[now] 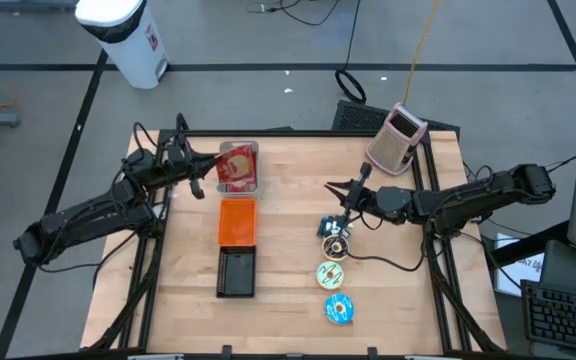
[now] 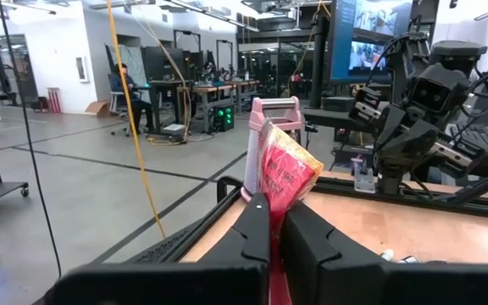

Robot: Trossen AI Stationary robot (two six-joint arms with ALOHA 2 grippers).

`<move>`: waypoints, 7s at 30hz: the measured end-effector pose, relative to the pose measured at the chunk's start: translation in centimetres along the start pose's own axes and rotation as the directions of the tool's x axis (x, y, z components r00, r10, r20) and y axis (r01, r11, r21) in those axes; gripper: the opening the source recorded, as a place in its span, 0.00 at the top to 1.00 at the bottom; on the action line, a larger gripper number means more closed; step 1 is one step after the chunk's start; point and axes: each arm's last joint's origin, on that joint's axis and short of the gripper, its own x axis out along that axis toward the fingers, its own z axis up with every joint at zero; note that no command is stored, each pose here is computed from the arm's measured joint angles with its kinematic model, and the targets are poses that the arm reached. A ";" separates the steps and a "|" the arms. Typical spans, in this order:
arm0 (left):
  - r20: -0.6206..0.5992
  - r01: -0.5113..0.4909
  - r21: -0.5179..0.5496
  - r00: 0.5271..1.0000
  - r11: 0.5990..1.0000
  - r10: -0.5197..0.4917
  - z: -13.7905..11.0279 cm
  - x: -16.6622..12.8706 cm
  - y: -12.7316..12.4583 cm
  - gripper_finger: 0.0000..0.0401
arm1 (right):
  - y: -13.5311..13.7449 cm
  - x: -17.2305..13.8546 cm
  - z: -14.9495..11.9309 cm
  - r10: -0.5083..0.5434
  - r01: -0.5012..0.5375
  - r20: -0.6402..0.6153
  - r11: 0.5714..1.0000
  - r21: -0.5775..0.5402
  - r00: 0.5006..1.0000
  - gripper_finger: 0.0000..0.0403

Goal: Pick & Place Food Item
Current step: Put the red popcorn bag into the gray bin, then put the green food coloring bottle into the orange bin

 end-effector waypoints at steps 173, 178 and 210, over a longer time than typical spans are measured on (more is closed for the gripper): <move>-0.150 0.014 -0.593 0.980 0.805 -0.128 -6.7 6.1 -5.9 0.47 | 2.7 1.5 -4.7 0.169 -0.201 -0.221 0.971 -0.128 0.960 0.87; -0.172 0.061 -0.625 0.962 0.779 -0.214 -6.2 9.5 -7.9 0.47 | 3.0 2.5 -3.3 0.163 -0.199 -0.189 0.962 -0.186 0.968 0.85; -0.268 0.136 -0.524 0.911 0.841 -0.315 -7.1 19.9 -11.8 0.47 | 4.1 3.4 -2.8 0.104 -0.152 -0.203 0.960 -0.235 0.974 0.85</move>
